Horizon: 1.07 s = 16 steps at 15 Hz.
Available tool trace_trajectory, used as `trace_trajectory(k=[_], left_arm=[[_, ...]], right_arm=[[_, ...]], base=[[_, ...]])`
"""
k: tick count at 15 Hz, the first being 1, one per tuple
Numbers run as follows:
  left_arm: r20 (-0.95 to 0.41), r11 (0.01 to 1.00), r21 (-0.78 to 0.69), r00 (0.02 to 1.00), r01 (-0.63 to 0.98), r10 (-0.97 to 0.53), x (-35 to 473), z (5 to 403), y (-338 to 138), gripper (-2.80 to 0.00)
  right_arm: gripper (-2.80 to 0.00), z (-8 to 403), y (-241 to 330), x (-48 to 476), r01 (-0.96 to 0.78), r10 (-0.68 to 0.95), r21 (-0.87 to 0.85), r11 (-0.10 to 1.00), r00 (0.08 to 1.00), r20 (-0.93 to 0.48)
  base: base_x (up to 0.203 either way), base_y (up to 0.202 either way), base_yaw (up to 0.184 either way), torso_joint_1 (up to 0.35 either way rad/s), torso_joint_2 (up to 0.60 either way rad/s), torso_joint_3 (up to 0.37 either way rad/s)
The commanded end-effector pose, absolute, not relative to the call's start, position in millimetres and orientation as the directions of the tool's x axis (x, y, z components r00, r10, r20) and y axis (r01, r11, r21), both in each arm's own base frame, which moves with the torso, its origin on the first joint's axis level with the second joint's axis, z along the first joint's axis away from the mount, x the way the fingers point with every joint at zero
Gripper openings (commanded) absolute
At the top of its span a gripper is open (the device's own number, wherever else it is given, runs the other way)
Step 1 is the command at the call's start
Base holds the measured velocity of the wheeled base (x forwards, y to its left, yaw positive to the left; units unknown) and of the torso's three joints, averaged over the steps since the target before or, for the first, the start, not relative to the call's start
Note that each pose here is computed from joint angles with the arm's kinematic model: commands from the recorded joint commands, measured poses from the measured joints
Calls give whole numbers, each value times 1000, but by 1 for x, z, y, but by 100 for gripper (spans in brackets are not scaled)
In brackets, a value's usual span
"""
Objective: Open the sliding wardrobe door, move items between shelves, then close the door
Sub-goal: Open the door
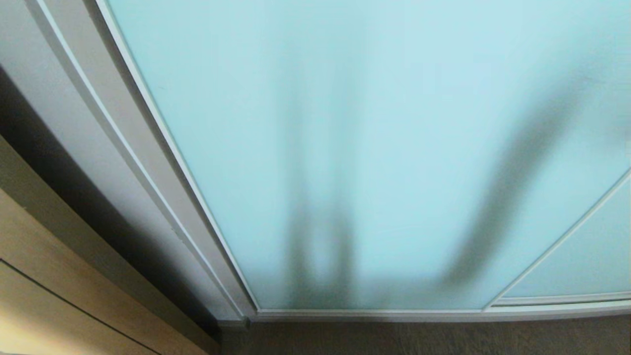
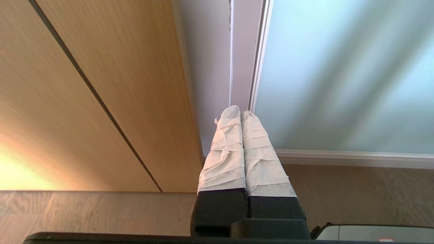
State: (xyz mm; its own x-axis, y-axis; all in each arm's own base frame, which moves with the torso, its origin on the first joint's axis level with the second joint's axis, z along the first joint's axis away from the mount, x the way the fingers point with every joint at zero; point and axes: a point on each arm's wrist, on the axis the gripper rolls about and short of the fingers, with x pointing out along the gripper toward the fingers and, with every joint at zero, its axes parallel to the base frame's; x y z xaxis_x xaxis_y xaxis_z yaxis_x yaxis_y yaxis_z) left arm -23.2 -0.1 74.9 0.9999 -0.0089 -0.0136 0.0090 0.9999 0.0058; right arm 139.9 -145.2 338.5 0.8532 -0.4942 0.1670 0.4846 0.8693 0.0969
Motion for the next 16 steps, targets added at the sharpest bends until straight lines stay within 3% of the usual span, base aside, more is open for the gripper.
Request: trace_trajectory(k=[1, 5, 9, 16], left_arm=[[-14, 1000, 6, 1000, 9, -9, -23, 75, 0, -280], [-15, 1000, 6, 1000, 9, -9, -23, 75, 0, -280], [-14, 1000, 6, 1000, 9, -9, -23, 75, 0, -280], [-14, 1000, 6, 1000, 9, -9, -23, 75, 0, -280]], right_arm=[[-280, 354, -91, 90, 483, -470, 38, 875, 827, 309], [-280, 339, -22, 29, 524, -438, -88, 847, 782, 442], [-280, 298, 1, 4, 352, -261, -212, 912, 895, 363], [-280, 140, -2, -26, 171, -136, -260, 950, 980, 145]], base=[[0, 0, 0, 0, 0, 0], [0, 0, 0, 0, 0, 0], [0, 0, 0, 0, 0, 0], [0, 0, 0, 0, 0, 0]])
